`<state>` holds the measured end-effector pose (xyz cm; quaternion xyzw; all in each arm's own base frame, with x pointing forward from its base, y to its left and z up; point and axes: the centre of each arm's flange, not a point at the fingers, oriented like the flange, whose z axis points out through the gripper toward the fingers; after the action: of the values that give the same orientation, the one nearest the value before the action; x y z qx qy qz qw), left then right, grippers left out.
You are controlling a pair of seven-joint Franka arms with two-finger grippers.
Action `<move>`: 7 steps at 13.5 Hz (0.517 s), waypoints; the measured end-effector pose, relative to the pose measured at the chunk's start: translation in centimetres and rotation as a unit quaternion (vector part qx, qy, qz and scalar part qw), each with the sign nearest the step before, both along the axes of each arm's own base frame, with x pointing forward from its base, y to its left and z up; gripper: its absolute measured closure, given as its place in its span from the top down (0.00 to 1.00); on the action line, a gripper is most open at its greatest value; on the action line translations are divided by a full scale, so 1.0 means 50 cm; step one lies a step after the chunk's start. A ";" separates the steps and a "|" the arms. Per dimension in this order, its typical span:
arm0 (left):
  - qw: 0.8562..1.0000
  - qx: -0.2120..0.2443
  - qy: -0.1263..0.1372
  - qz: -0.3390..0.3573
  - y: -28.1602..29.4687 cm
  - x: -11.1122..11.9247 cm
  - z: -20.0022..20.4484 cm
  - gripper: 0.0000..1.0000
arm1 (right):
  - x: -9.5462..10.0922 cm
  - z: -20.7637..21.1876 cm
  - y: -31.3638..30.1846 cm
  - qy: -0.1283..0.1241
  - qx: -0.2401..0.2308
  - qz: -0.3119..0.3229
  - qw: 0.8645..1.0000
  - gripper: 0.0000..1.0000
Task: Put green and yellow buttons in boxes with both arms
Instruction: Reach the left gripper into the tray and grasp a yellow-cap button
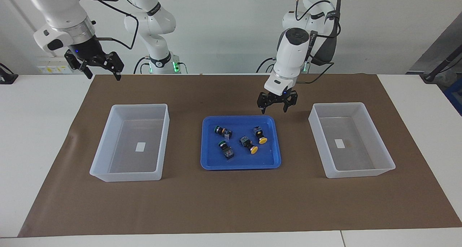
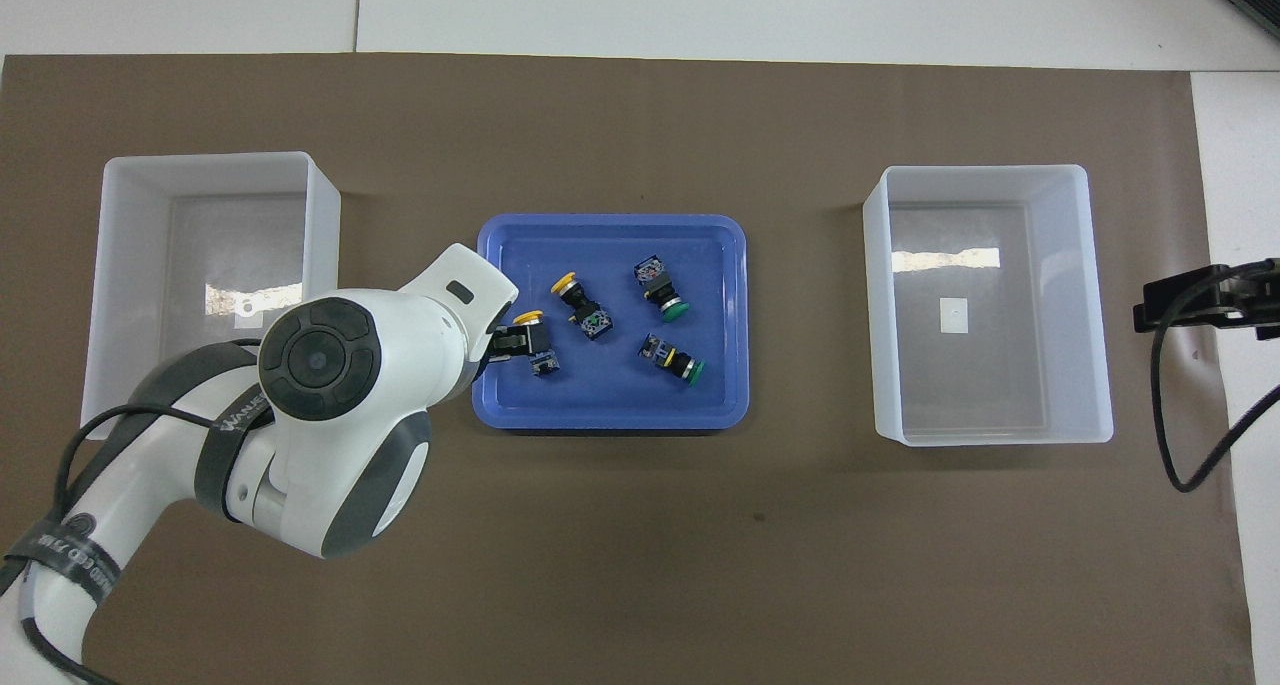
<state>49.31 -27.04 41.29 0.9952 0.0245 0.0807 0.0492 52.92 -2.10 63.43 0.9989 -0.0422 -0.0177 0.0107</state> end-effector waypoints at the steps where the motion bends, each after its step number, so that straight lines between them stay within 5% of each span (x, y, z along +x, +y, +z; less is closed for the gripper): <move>1: 1.000 -0.001 -0.002 0.001 0.000 0.002 -0.017 1.00 | 0.000 0.000 0.003 0.000 0.000 0.001 1.000 1.00; 7: 0.999 -0.017 -0.009 0.029 -0.053 0.016 -0.173 1.00 | 0.000 -0.003 0.016 0.001 0.000 0.007 1.000 1.00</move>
<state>50.14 -29.67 32.63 0.9923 0.0538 0.0910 0.0642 52.92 -1.32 63.30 0.9991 -0.0350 -0.0191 0.0107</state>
